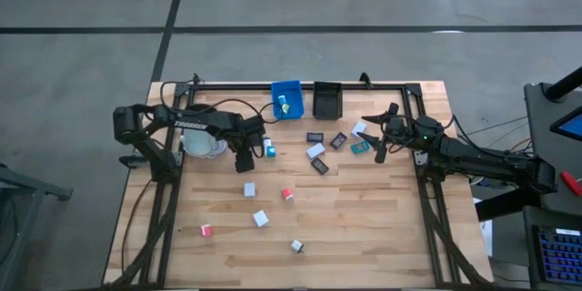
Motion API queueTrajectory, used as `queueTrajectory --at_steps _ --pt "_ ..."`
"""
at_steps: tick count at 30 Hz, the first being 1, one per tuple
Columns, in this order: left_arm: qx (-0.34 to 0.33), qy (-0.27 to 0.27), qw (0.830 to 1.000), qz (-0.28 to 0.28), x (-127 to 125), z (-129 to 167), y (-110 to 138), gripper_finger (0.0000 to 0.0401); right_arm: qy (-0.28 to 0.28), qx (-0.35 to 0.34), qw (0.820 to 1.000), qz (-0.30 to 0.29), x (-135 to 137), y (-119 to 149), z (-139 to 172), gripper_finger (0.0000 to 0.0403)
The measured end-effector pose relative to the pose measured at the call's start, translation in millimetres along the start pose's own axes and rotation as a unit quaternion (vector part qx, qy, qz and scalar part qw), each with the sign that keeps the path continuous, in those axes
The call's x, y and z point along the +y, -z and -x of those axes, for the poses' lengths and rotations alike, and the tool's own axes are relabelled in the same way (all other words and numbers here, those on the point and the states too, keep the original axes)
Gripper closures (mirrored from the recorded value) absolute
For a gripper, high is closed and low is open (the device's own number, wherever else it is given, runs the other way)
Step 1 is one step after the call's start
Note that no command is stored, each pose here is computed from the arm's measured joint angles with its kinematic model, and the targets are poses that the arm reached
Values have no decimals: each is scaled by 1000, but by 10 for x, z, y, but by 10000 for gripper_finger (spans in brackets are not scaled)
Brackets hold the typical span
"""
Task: Pick & Place Office items
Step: Put the small purple adapter into the blue basket
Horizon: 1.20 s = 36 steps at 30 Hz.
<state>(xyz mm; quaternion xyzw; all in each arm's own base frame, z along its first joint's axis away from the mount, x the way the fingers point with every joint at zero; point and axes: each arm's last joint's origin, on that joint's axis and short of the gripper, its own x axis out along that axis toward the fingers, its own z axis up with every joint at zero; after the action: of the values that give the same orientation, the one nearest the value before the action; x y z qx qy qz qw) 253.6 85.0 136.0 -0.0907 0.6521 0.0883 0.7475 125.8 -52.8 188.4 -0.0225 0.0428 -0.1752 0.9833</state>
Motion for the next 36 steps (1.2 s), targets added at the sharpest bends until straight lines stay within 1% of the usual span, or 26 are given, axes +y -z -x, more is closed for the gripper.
queueTrajectory --at_steps 7,15,25,28,32,36 --pt "-10 -3 1000 9 2 51 -15 268 0 0 1000 0 0 0 0 147" --pt "-50 -5 999 14 -3 256 -32 267 0 0 1000 0 0 0 0 147" --pt "-116 -11 992 45 -5 567 -85 266 0 0 1000 0 1 0 0 147" --pt "-152 -22 987 50 1 676 -129 266 0 0 1000 0 0 0 0 147" --pt "-216 -30 975 51 9 777 -222 266 0 0 1000 0 0 0 0 147" --pt "-292 -33 954 64 20 828 -342 266 0 0 1000 0 0 0 0 147"
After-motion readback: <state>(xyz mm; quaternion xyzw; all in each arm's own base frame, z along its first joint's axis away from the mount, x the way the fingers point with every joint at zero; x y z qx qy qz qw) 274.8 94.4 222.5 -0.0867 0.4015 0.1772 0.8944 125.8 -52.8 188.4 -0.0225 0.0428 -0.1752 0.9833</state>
